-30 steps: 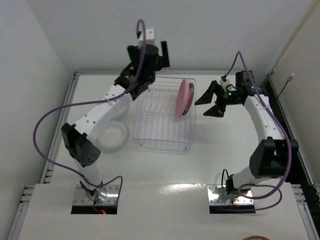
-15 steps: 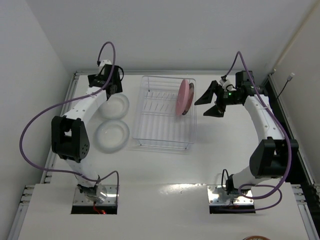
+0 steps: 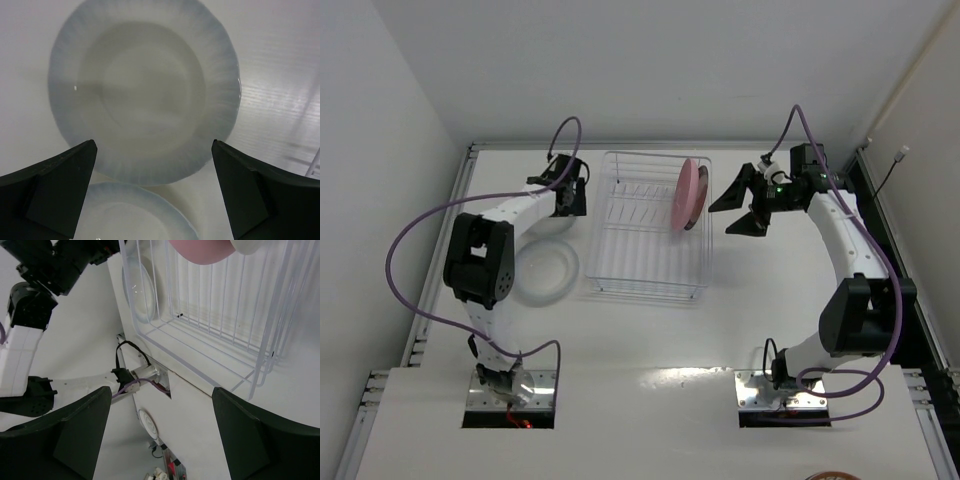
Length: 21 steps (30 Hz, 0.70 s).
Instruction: Load the plates into the dish rack
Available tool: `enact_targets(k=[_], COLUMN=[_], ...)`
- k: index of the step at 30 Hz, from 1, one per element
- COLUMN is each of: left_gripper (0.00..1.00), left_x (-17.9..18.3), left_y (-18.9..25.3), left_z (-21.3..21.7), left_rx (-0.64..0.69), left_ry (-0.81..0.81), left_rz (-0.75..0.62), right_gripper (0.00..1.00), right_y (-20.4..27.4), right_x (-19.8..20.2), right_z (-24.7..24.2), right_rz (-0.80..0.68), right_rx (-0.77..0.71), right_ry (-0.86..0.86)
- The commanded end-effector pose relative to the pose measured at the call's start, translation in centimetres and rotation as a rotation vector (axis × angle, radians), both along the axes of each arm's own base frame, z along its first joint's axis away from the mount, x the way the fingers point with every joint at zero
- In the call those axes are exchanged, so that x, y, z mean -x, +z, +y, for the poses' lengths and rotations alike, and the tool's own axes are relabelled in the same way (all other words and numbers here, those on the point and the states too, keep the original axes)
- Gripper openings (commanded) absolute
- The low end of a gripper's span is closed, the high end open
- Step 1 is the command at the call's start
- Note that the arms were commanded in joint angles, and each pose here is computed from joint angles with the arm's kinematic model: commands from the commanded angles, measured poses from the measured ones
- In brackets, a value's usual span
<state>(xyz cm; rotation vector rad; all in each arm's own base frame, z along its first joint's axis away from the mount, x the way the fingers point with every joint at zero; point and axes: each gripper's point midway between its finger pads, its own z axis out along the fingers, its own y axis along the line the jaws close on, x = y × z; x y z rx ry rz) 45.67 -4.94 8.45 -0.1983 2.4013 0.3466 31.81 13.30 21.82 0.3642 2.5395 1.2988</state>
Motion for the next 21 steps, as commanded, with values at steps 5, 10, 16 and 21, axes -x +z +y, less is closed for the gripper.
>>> enact_targets(k=[5,10,16,21], left_gripper=[0.99,0.99,0.91,0.35], left_x=[0.7,0.1,-0.4,-0.9], left_y=[-3.9,-5.4,-5.6,-5.4], left_z=[-3.7,-4.4,-4.1,-4.3], left_rx=[0.028,0.019,0.003,0.010], left_ry=[-0.090,-0.100,-0.075,-0.075], left_rz=[0.069,0.098,0.088,0.066], right_gripper=[0.80,0.80,0.80,0.80], right_y=[0.5,0.1,-0.4,-0.7], right_x=[-0.4,-0.5,-0.9,-1.2], right_z=[0.4,0.4,0.5,0.6], right_rz=[-0.054,-0.043,-0.022,-0.006], right_rx=[-0.019,-0.020,-0.029,-0.041], right_ry=[0.031,0.031,0.035,0.034])
